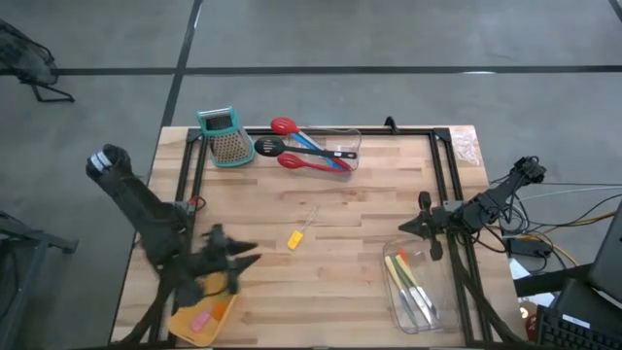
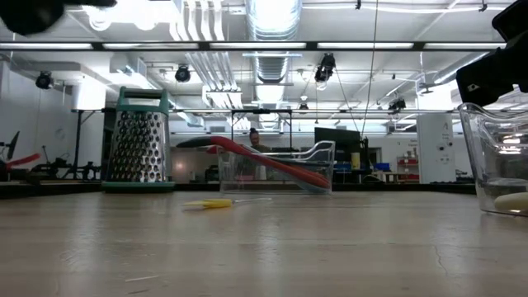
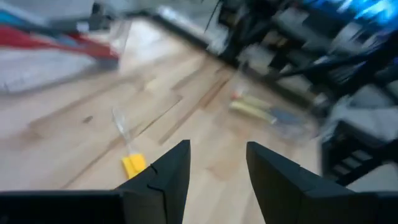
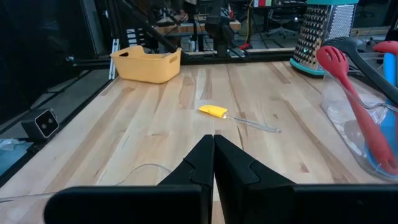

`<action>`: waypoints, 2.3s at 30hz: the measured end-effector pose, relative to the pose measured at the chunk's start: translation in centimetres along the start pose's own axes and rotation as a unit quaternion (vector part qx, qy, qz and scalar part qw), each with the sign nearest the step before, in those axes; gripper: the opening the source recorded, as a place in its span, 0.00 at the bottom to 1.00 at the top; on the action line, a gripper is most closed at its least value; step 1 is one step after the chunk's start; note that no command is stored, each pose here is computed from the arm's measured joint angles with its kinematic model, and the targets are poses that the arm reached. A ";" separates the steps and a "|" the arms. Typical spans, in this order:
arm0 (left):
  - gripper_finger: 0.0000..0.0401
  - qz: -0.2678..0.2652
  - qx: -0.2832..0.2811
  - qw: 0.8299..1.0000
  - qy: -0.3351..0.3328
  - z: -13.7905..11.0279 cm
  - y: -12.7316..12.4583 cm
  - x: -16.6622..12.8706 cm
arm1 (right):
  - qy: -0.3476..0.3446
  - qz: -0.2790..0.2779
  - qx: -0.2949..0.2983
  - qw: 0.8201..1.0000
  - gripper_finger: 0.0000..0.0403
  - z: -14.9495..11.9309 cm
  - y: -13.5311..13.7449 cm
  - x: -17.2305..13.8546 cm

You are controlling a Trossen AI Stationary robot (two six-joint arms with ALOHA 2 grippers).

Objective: Pick & Place Kitchen Items
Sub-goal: Put the yellow spatula into the yellow bin

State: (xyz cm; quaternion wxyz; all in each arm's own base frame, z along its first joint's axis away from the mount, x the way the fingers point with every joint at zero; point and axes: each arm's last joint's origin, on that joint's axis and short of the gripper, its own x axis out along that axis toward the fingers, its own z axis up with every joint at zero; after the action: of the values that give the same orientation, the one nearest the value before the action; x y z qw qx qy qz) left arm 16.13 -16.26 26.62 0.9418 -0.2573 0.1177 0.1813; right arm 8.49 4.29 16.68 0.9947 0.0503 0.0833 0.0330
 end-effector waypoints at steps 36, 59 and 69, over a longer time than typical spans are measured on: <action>0.54 0.158 0.061 0.972 0.164 -5.1 5.3 18.3 | 0.000 0.000 0.000 1.000 0.02 0.0 0.0 0.0; 0.50 0.185 0.058 0.964 0.184 -7.0 6.2 19.6 | 0.000 0.000 0.000 1.000 0.02 0.0 0.0 0.0; 0.22 0.182 0.072 0.962 0.191 -6.9 6.2 19.5 | 0.000 0.000 0.000 1.000 0.02 0.0 0.0 0.0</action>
State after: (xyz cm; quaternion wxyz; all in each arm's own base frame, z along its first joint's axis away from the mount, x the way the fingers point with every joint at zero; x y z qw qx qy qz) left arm 30.42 -9.45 11.99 0.8690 -0.1927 0.3534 0.2876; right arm 8.49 4.29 16.68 0.9947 0.0502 0.0835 0.0331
